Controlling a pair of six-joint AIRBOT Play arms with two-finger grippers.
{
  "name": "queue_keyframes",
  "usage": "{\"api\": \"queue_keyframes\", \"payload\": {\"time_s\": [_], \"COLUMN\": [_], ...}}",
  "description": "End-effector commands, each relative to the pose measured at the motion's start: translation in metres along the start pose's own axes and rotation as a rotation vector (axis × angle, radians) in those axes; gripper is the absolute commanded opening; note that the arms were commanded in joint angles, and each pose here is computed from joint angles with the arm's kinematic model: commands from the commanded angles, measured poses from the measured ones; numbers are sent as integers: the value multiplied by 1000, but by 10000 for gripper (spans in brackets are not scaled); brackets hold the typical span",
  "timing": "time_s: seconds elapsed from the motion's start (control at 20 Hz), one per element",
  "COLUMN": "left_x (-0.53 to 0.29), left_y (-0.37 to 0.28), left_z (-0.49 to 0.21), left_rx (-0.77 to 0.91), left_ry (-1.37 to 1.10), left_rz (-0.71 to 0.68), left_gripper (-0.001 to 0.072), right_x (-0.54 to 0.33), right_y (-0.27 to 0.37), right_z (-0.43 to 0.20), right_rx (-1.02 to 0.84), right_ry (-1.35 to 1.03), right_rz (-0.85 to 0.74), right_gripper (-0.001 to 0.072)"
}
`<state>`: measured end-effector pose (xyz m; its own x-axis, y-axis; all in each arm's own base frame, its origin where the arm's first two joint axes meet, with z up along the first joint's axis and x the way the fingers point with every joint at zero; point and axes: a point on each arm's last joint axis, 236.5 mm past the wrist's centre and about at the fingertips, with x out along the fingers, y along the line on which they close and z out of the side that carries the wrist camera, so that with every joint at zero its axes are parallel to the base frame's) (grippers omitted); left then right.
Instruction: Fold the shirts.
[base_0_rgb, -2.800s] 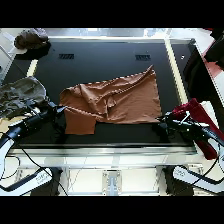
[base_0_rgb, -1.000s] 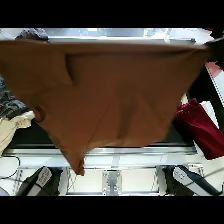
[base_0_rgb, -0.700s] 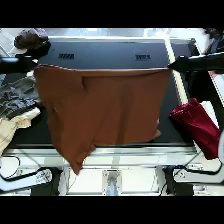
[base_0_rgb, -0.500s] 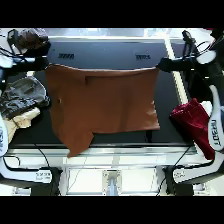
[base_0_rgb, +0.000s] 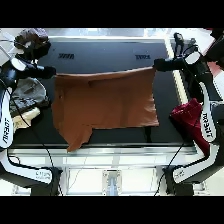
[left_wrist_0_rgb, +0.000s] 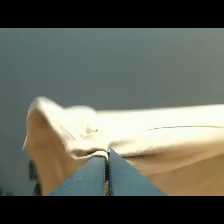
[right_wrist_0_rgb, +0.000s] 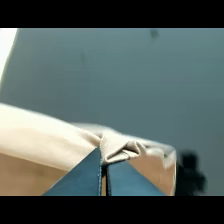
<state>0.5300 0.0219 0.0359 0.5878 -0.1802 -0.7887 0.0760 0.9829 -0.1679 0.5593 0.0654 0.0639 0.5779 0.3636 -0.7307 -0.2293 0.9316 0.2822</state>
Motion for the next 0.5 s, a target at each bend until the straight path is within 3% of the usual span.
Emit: {"api": "queue_keyframes", "payload": {"time_s": [0.0, 0.45], "left_x": [2, 21], "left_y": [10, 10], "left_z": [-45, -87], "left_rx": [35, 15], "left_ry": [106, 205], "left_rz": [47, 35], "left_gripper": [7, 7], "right_x": [2, 35], "right_y": [-15, -18], "right_z": [-53, -114], "right_rx": [-63, 5], "right_ry": [221, 322], "right_rz": [-104, -94], "right_gripper": [11, 12]}}
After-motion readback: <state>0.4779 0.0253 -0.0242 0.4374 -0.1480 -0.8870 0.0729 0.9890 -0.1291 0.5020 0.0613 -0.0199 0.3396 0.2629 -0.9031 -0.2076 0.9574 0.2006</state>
